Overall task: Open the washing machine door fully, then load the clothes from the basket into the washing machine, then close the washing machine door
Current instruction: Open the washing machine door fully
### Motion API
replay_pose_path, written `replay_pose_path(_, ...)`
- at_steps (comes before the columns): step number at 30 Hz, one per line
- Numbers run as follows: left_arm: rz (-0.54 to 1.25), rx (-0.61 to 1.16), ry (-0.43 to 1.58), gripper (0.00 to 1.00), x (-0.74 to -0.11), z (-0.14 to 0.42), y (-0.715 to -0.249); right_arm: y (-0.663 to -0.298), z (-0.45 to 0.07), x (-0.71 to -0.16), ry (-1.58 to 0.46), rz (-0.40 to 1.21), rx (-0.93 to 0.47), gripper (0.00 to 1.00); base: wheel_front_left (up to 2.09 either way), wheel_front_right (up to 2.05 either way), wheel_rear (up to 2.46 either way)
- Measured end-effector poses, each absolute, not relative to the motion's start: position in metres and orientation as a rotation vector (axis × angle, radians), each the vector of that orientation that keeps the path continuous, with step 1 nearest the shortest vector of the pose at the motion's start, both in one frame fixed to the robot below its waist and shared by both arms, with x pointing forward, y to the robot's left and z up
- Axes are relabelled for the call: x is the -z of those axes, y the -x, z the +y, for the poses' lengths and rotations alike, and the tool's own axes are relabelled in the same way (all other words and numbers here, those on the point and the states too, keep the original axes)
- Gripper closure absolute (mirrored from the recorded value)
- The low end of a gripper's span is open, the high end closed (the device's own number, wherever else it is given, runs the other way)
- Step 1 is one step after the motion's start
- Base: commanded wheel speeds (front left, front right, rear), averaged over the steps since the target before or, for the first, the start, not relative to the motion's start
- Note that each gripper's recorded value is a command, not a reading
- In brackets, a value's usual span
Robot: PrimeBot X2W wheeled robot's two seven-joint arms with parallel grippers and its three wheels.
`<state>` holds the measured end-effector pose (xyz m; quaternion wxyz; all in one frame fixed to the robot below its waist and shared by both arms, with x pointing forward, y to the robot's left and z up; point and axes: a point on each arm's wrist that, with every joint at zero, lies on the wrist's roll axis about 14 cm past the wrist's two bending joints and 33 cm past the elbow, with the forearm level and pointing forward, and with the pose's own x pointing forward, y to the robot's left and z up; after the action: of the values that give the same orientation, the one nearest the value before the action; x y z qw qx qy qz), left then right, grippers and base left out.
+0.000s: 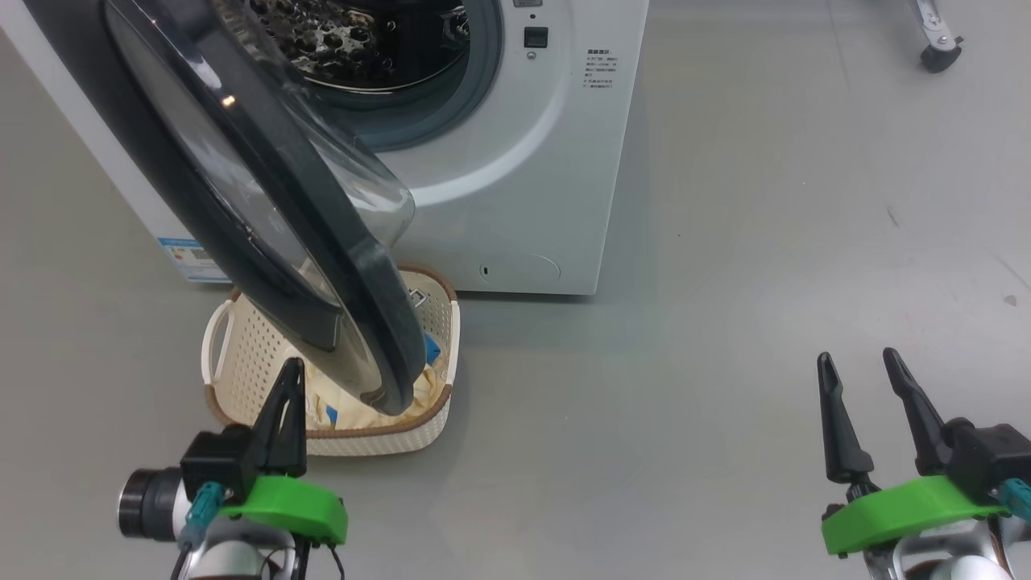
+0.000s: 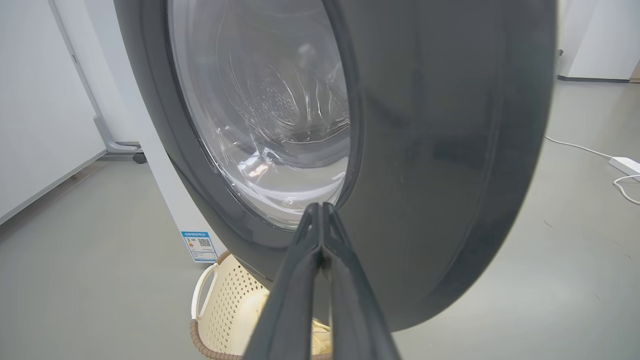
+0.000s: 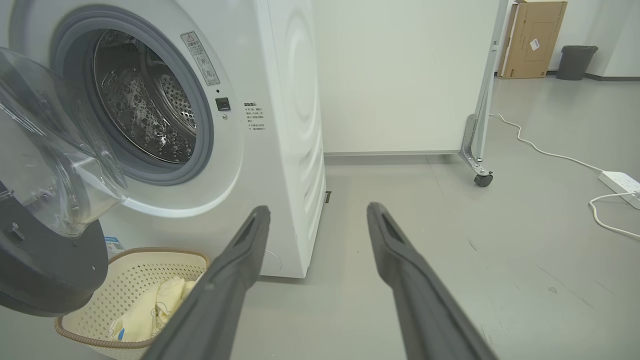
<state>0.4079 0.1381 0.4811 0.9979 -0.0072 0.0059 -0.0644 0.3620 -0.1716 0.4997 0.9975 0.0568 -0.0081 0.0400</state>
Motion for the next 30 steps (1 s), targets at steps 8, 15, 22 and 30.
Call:
replay_pose_path(8, -0.027, 0.085, 0.051, 1.00, -0.495, 0.149, -0.422, -0.362, -0.172, -0.498, -0.111, -0.010, -0.078, 0.00, 0.00, 0.00, 0.00)
replay_pose_path(15, -0.145, 0.004, 0.057, 1.00, -0.540, 0.170, -0.441, -0.362, -0.172, -0.497, -0.111, -0.004, -0.078, 0.00, 0.00, 0.00, 0.00)
replay_pose_path(22, -0.420, -0.064, 0.013, 1.00, -0.633, 0.184, -0.449, -0.363, -0.173, -0.498, -0.111, -0.008, -0.076, 0.00, 0.00, 0.00, 0.00)
replay_pose_path(30, -0.699, 0.060, -0.012, 1.00, -0.717, 0.139, -0.419, -0.362, -0.175, -0.498, -0.111, -0.007, -0.071, 0.00, 0.00, 0.00, 0.00)
